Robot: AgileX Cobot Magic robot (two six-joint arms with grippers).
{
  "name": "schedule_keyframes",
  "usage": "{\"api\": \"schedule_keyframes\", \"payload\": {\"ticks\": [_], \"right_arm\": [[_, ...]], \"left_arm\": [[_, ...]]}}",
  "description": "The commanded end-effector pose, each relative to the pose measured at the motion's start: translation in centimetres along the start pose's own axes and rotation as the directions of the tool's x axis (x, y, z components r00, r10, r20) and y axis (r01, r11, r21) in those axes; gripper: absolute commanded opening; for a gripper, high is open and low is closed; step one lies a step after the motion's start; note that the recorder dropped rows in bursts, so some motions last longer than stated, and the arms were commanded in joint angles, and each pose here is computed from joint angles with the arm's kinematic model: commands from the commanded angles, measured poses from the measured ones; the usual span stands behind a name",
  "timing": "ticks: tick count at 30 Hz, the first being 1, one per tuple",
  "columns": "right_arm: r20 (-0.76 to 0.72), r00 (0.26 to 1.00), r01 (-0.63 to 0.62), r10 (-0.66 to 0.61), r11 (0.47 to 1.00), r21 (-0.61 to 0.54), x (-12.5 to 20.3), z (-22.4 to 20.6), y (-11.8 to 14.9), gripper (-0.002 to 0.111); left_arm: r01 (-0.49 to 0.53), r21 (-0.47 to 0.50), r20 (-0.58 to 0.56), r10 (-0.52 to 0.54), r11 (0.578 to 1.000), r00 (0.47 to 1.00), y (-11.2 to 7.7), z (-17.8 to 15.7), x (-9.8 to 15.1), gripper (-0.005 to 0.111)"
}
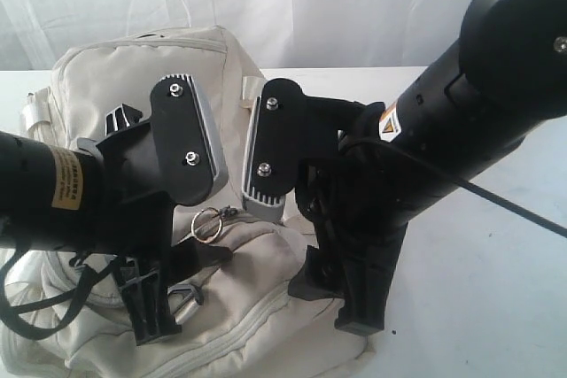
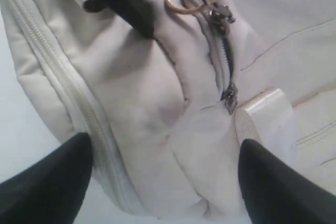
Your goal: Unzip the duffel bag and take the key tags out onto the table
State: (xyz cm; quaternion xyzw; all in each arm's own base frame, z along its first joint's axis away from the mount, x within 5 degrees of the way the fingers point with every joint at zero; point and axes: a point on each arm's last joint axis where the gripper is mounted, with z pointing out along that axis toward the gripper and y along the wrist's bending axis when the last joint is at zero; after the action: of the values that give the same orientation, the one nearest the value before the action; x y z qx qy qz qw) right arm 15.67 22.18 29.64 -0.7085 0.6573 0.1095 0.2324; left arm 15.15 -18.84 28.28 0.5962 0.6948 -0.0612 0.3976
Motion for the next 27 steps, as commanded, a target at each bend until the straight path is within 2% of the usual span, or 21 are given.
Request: {"api": "schedule_keyframes", "payload": {"ticks": [1, 5, 10, 17, 20, 23, 24, 27], "right_arm": [[0.006, 1.0, -0.003, 0.003, 1.0, 0.0, -0.02, 0.03, 0.11, 0.072], [0.006, 1.0, -0.005, 0.005, 1.0, 0.0, -0.02, 0.03, 0.11, 0.072], [0.006, 1.0, -0.008, 0.008, 1.0, 0.0, -0.02, 0.03, 0.11, 0.072], [0.006, 1.0, -0.008, 0.008, 1.0, 0.0, -0.02, 0.03, 0.11, 0.072], [0.006, 1.0, -0.008, 0.008, 1.0, 0.0, -0.02, 0.03, 0.11, 0.072], [0.01, 1.0, -0.008, 0.008, 1.0, 0.004, -0.05, 0.03, 0.07, 0.072], [0.01, 1.0, -0.008, 0.008, 1.0, 0.004, -0.05, 0.03, 0.07, 0.072], [0.011, 1.0, -0.008, 0.008, 1.0, 0.006, -0.06, 0.03, 0.06, 0.072]], "left_arm": [[0.007, 0.016, -0.009, -0.007, 1.0, 1.0, -0.24, -0.08, 0.03, 0.06], [0.007, 0.027, -0.031, -0.007, 1.0, 1.0, -0.34, -0.09, 0.23, 0.058], [0.008, 0.031, -0.039, -0.006, 0.999, 0.999, -0.38, -0.09, 0.3, 0.048], [0.008, 0.031, -0.039, -0.006, 0.999, 0.999, -0.38, -0.09, 0.3, 0.048], [0.009, 0.031, -0.039, -0.008, 0.999, 0.999, -0.38, -0.09, 0.3, 0.056], [0.044, 0.023, -0.017, -0.043, 0.999, 0.999, -0.31, -0.08, 0.1, 0.078], [0.055, 0.017, -0.005, -0.054, 0.998, 0.999, -0.25, -0.08, -0.01, 0.081], [0.061, 0.017, -0.003, -0.061, 0.998, 0.998, -0.25, 0.3, -0.06, 0.08]]}}
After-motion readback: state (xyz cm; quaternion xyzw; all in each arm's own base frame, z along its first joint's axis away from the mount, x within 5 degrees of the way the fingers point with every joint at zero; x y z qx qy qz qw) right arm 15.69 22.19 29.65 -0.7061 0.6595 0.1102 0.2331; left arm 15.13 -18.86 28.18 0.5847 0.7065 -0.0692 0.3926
